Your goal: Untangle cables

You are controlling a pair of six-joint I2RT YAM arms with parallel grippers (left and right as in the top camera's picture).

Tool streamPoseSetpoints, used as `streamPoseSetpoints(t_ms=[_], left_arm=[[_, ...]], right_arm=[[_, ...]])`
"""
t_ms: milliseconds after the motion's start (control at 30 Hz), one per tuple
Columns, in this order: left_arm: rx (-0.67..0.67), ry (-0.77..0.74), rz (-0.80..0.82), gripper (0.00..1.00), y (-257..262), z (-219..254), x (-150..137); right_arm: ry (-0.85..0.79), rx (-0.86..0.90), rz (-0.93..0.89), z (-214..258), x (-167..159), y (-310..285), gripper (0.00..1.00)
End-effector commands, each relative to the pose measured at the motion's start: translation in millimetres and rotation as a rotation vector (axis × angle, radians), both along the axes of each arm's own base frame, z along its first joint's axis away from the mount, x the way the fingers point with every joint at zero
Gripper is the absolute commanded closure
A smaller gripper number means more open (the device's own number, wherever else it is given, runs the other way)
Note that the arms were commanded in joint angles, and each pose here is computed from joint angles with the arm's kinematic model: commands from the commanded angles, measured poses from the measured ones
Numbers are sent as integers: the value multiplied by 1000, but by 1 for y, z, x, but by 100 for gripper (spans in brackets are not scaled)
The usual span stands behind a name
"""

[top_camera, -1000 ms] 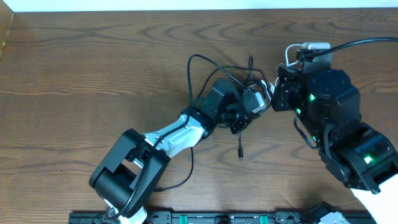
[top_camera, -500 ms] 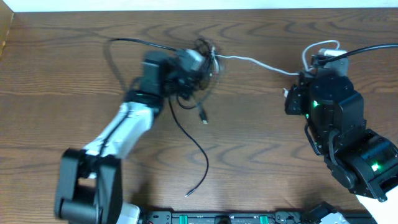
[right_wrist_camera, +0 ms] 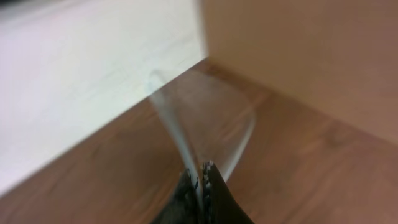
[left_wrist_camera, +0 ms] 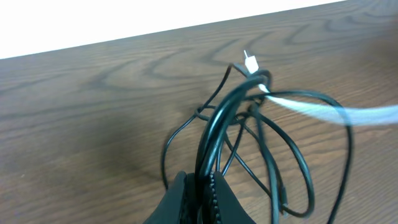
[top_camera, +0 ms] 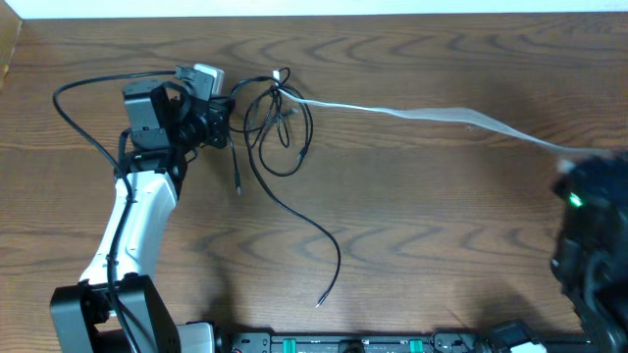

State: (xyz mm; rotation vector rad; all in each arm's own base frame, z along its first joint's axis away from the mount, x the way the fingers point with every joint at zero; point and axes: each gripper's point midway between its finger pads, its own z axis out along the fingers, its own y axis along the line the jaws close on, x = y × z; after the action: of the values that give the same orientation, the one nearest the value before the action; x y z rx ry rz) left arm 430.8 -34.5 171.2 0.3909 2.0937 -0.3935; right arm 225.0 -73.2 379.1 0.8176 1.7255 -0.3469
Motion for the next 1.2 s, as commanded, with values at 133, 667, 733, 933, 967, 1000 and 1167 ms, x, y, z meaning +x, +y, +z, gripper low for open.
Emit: streamPoseSetpoints(t_ms=[133,667,733,933,967,1000,1167], left_arm=[[-7,-2,47,93,15,4,0],[-150,14,-204,93,-63,16,-19],[-148,11,-241,93,-78,17,-23],[-142,-35,-322,93,-109,26,-27],[-142,-39,-328,93,-111,27,-28],[-142,-43,-335,93,-114,29,-29],[-146,-59,-345,93,-119,39,-34]], right_arm=[[-210,-51,-421,39,-83,-68,99],[39,230,337,-15,25,41,99],[112,241,531,-26,47,73,99],[345,283,990,-81,91,151,99],[385,285,1042,-92,95,160,99],[426,282,1087,-104,100,167,99],[566,222,1240,-151,120,197,99]])
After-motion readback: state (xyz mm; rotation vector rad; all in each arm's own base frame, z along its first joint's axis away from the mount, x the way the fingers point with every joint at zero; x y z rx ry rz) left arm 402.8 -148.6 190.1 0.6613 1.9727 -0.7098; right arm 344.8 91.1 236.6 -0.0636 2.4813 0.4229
